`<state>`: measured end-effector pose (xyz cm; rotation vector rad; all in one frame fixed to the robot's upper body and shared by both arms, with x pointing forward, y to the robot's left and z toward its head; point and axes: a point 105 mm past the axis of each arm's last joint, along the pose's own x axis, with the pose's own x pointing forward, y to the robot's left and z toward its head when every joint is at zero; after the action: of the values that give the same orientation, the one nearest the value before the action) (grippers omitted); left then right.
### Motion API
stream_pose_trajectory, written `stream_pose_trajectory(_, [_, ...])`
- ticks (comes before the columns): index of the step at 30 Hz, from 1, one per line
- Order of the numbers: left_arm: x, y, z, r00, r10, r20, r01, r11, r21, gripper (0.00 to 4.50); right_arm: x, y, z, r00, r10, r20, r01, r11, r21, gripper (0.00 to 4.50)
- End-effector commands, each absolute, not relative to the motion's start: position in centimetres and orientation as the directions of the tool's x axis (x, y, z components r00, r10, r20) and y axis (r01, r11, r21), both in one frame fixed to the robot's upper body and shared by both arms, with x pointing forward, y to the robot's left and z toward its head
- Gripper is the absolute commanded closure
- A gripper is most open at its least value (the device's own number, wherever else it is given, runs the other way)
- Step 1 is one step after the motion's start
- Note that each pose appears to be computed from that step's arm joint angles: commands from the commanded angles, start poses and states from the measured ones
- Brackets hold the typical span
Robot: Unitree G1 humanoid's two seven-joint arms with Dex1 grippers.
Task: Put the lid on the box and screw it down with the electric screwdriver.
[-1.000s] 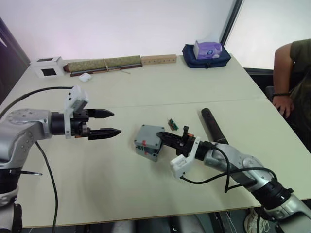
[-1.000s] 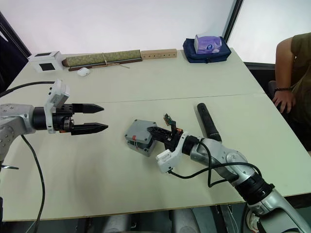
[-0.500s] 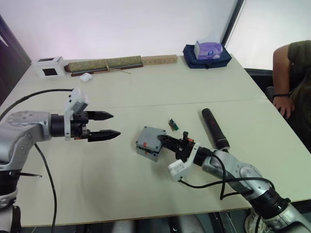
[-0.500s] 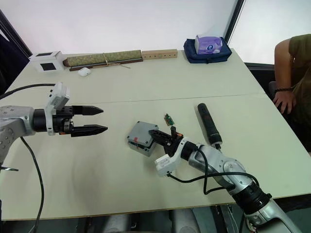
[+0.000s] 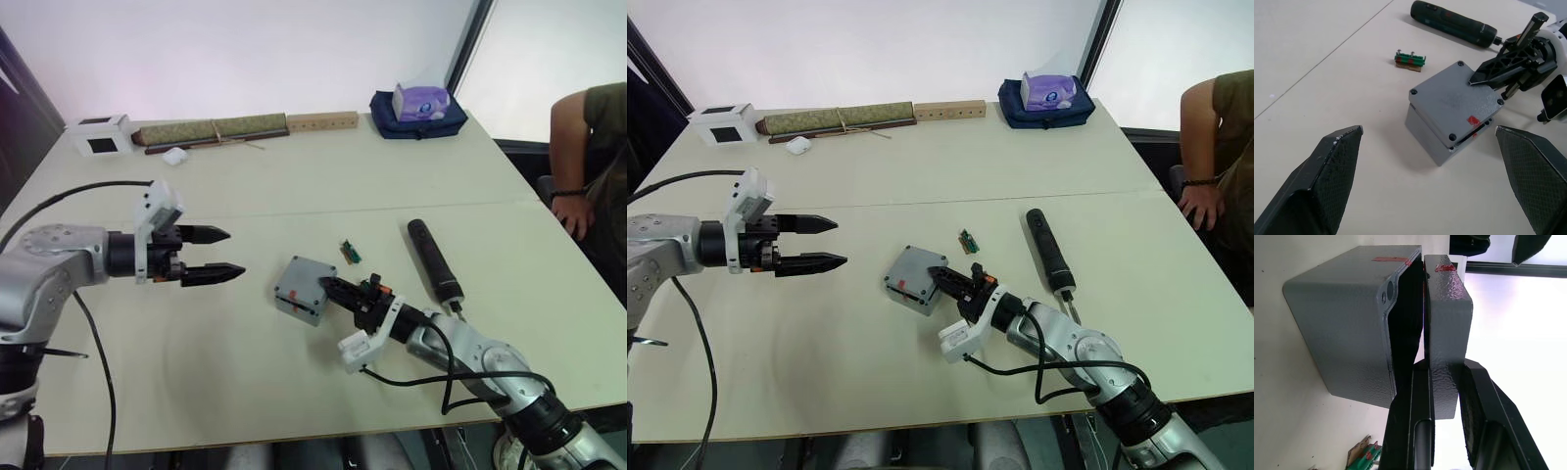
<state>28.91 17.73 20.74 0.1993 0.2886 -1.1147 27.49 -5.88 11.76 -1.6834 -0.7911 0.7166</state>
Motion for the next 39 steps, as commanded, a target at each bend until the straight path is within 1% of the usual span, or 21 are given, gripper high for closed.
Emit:
stream_pose_trajectory(1, [28.9,16.9,21.7,0.402,-0.863,-0.305,0.913,0.402,0.068,0.05,27.2,-5.9,11.4,0.588,0.804,-0.083,0.142,-0.205,-0.968,4.31])
stream_pose_trajectory(7, [29.2,16.6,21.8,0.400,-0.867,-0.298,0.915,0.398,0.072,0.05,27.2,-5.5,11.8,0.573,0.817,-0.062,0.125,-0.162,-0.979,4.31])
stream_pose_trajectory(11, [29.2,16.5,21.8,0.401,-0.867,-0.294,0.915,0.397,0.075,0.05,27.4,-5.5,11.8,0.572,0.818,-0.067,0.124,-0.167,-0.978,4.31])
stream_pose_trajectory(15, [29.2,16.5,21.8,0.405,-0.867,-0.289,0.913,0.400,0.079,0.05,27.6,-5.4,12.2,0.568,0.822,-0.049,0.148,-0.161,-0.976,4.31])
stream_pose_trajectory(22, [29.3,16.3,21.7,0.412,-0.867,-0.279,0.910,0.406,0.084,0.05,27.8,-5.2,13.5,0.560,0.828,0.014,0.192,-0.113,-0.975,4.31])
stream_pose_trajectory(27, [29.3,16.3,21.8,0.418,-0.866,-0.274,0.908,0.410,0.087,0.05,27.9,-5.2,13.8,0.560,0.828,0.030,0.196,-0.097,-0.976,4.31])
stream_pose_trajectory(30, [29.3,16.3,21.8,0.420,-0.866,-0.273,0.907,0.412,0.089,0.05,27.8,-5.2,13.5,0.559,0.829,0.012,0.183,-0.109,-0.977,4.31])
stream_pose_trajectory(33, [29.3,16.3,21.7,0.421,-0.865,-0.272,0.906,0.413,0.089,0.05,27.9,-5.6,12.4,0.570,0.821,-0.034,0.146,-0.142,-0.979,4.31])
stream_pose_trajectory(39, [29.2,16.3,21.7,0.421,-0.865,-0.272,0.906,0.414,0.086,0.05,28.0,-6.3,11.4,0.587,0.808,-0.057,0.129,-0.163,-0.978,4.31])
